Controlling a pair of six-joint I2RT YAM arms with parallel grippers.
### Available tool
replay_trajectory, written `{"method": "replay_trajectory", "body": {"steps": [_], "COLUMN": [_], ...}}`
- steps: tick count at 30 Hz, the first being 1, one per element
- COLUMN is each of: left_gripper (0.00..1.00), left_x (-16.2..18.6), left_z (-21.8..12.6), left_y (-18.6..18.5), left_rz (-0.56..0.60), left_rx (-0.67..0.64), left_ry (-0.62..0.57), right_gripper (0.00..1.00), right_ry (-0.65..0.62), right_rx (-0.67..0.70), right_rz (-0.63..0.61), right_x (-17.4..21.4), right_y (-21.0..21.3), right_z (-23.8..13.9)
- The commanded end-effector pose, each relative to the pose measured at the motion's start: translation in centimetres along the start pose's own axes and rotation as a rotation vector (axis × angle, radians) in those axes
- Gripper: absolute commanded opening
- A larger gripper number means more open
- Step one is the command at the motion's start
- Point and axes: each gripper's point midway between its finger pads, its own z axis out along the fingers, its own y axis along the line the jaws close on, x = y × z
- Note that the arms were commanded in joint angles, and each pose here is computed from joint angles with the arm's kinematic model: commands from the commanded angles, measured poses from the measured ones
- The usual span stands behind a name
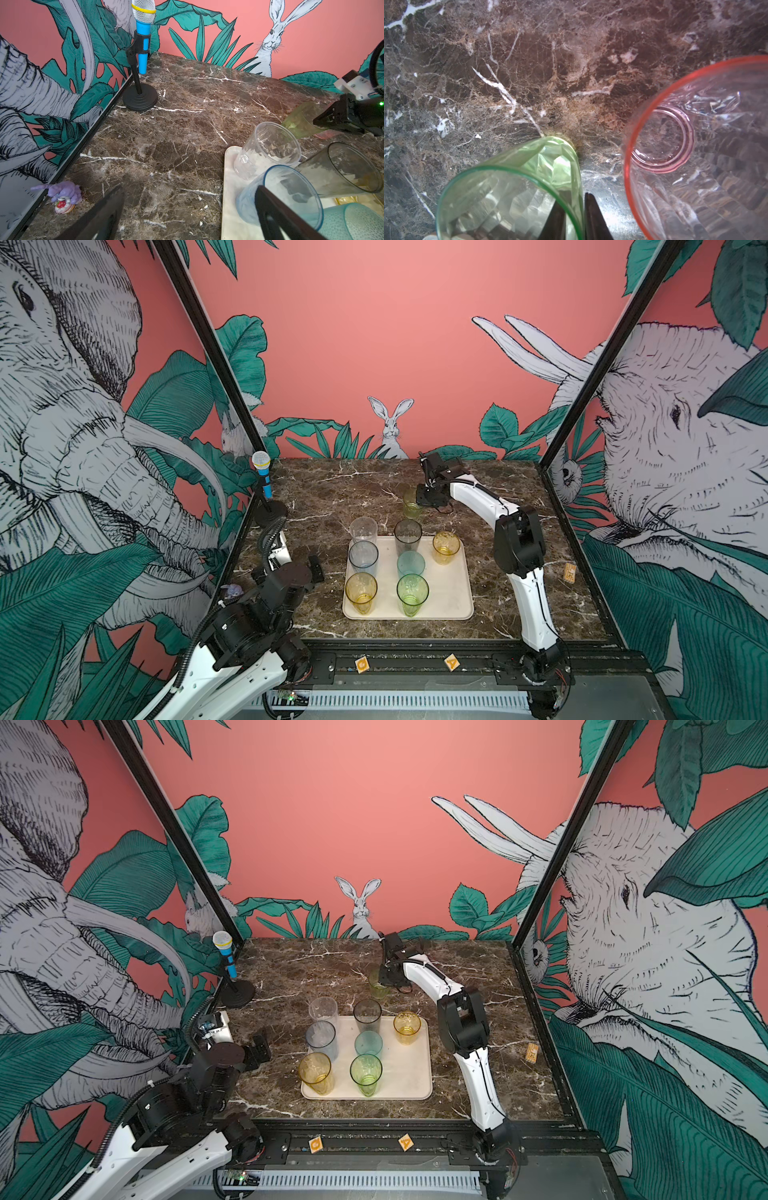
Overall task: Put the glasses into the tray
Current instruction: 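Close the right gripper on the small green cup's rim, then lift the small green cup and carry it to the tray's near corner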
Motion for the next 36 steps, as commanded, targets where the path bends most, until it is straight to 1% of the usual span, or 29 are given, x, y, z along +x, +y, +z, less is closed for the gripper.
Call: {"method": "replay_trajectory", "body": {"steps": [1, 11, 16, 22, 30, 36], "left_gripper": [0.98, 0.98, 0.98, 0.98, 0.98, 0.98], "left_x": [0.2, 0.4, 0.2, 0.6, 0.6, 0.9], "left_z": [0.1, 0.1, 0.1, 0.1, 0.2, 0.2], "left_y": [0.1, 0.0, -0.1, -0.2, -0.7, -1.2], "left_rz": [-0.004, -0.011, -0.015, -0.025, -0.02, -0.029], "left_rx": [-0.013, -0.008, -0.003, 0.003, 0.018, 0.043], "left_ry": [0.009, 0.015, 0.016, 0.029, 0.041, 0.069], "right_gripper": [0.15, 0.06, 0.05, 0.04, 0.03, 0.03], "right_ry": [-0.002, -0.02, -0.039, -0.074, -0.135, -0.164], "right_rx": [-0.004, -0.011, -0.02, -0.048, -0.065, -0.077], "right_rz": [0.005, -0.017, -0.03, -0.051, -0.076, -0.1], "right_x": [-0.5, -1.1, -1.5, -2.2, -2.7, -2.3], "right_y": [0.1, 0.4, 0.7, 1.3, 1.5, 1.3], "right_z": [-0.3, -2.0, -3.8, -7.0, -12.2, -15.8]}}
